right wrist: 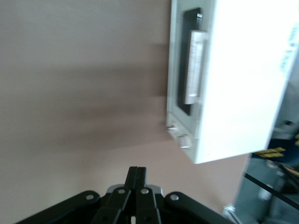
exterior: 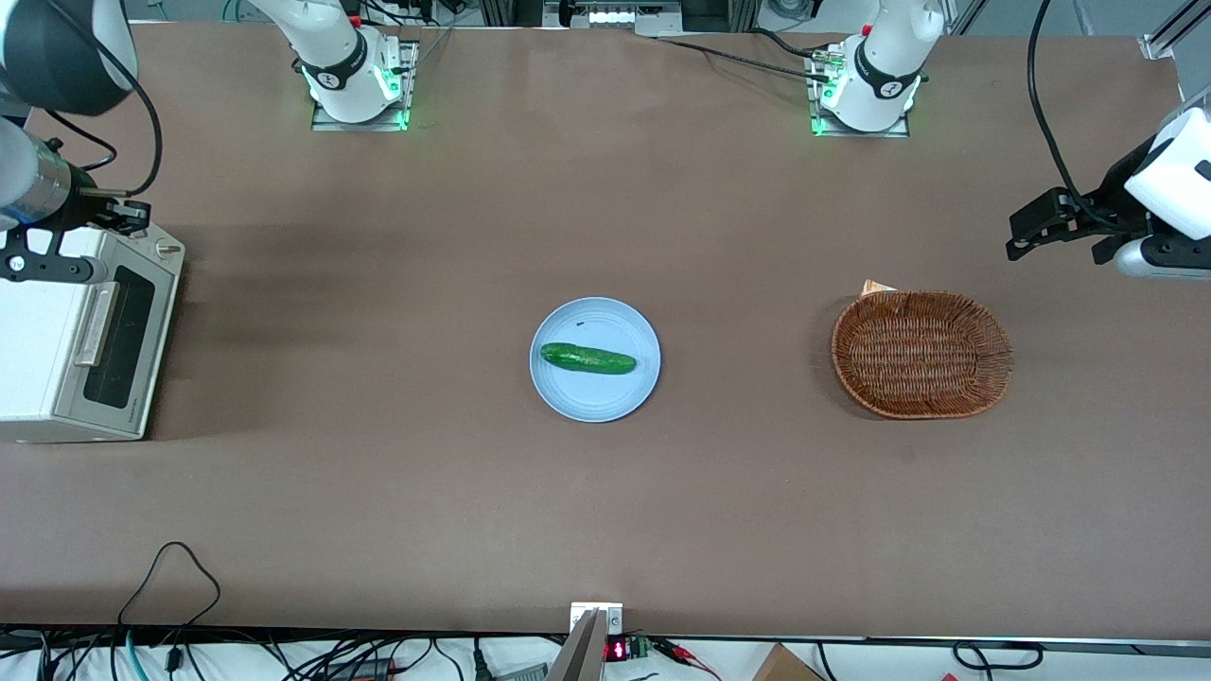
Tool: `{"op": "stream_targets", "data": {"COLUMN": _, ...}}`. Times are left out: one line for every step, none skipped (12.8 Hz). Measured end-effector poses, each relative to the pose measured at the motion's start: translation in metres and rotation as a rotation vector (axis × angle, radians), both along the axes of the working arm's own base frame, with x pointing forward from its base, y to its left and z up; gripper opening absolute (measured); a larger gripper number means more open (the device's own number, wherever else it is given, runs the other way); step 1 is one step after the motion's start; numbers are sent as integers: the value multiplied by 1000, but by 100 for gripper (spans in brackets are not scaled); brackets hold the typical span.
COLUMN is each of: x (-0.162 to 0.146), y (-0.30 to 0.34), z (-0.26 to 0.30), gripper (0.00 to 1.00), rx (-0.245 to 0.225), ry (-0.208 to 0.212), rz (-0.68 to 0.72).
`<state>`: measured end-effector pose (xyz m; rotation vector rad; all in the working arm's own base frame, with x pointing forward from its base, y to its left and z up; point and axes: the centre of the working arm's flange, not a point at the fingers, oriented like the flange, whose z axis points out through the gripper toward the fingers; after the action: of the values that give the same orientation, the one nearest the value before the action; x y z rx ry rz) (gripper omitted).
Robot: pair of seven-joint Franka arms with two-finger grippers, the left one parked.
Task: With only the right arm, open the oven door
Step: 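Move the right gripper down to the toaster oven's silver door handle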
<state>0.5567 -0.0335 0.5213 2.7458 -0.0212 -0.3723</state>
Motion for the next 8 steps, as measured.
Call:
{"op": "stream_targets", "data": {"x": 6, "y": -8, "z": -13, "gripper": 2, "rx": -78, "ry": 25, "rz": 10}}
{"op": "stream_targets", "data": {"x": 13, "y": -16, "z": -27, "gripper": 1, "rx": -163, "ry": 49, "rz": 22}}
{"op": "stream_targets", "data": {"x": 21, "y": -23, "z": -42, "gripper": 1, "rx": -244, "ry": 71, "rz": 39}}
{"op": "stream_targets", "data": {"x": 28, "y": -29, "z": -54, "gripper": 1, "rx": -313, "ry": 86, "rz": 59}}
{"op": "stream_targets", "data": {"x": 34, "y": -35, "z": -64, "gripper": 1, "rx": -376, "ry": 98, "rz": 80}}
{"op": "stream_targets", "data": {"x": 39, "y": -41, "z": -73, "gripper": 1, "rx": -429, "ry": 98, "rz": 92}}
{"op": "stream_targets", "data": {"x": 45, "y": -48, "z": -80, "gripper": 1, "rx": -474, "ry": 85, "rz": 90}}
{"op": "stream_targets", "data": {"x": 50, "y": -53, "z": -90, "gripper": 1, "rx": -513, "ry": 63, "rz": 76}}
